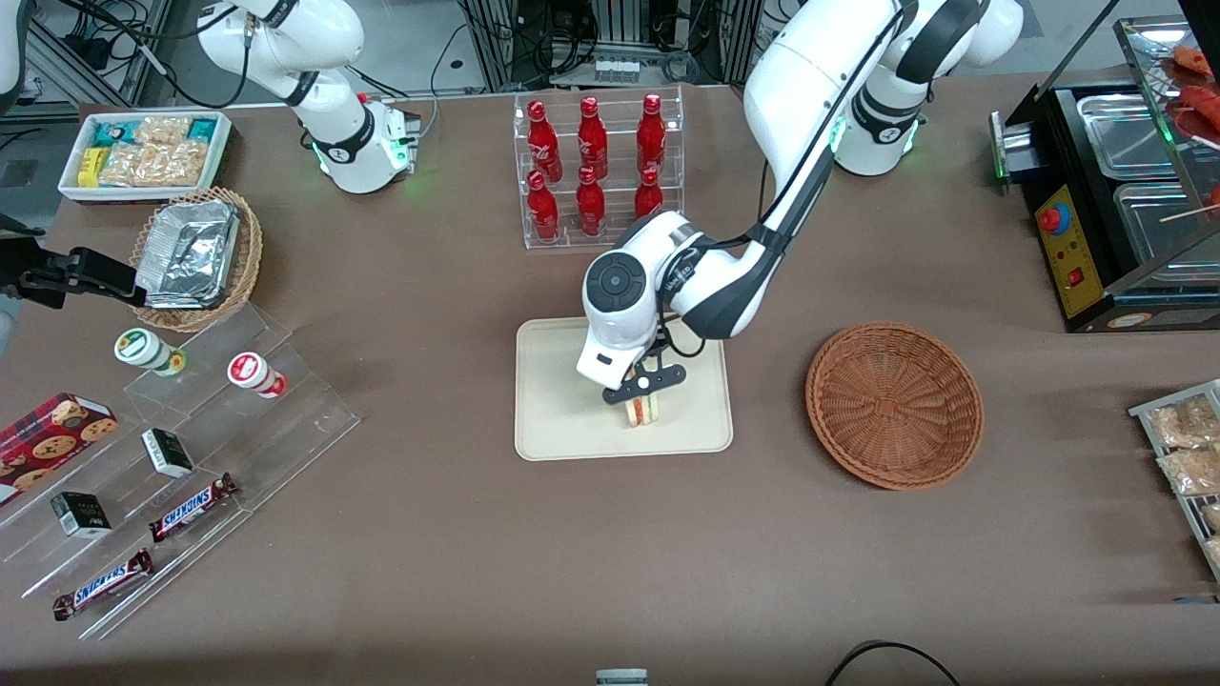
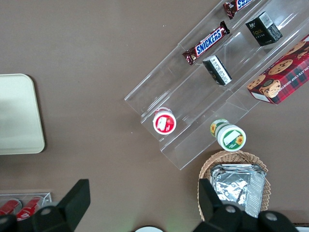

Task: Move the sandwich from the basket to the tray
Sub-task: 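Lower the held sandwich onto the cream tray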

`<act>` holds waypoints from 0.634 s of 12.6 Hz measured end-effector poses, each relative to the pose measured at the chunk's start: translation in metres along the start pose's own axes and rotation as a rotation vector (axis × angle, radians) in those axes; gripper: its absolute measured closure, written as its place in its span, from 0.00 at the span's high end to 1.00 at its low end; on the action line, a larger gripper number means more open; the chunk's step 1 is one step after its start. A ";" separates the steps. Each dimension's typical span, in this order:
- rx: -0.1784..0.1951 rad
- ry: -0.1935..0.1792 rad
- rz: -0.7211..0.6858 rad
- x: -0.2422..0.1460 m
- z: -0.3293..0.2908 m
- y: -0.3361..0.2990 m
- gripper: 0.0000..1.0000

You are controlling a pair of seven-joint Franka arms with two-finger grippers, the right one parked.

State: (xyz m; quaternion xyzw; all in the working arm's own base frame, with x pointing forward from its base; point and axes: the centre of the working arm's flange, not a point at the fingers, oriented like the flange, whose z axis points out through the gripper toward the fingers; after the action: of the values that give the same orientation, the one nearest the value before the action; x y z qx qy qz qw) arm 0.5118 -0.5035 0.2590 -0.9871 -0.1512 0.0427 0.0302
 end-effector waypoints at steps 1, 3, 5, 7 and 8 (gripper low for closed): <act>0.004 -0.002 -0.009 0.001 0.003 0.000 0.19; 0.015 -0.008 -0.018 0.000 0.012 0.000 0.19; 0.018 -0.010 -0.055 -0.002 0.019 0.005 0.19; 0.016 -0.010 -0.070 -0.001 0.027 0.011 0.19; 0.016 -0.011 -0.072 0.000 0.029 0.012 0.18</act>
State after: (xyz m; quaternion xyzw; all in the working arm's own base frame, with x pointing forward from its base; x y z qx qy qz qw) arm 0.5128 -0.5139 0.2288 -0.9805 -0.1867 0.0483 0.0389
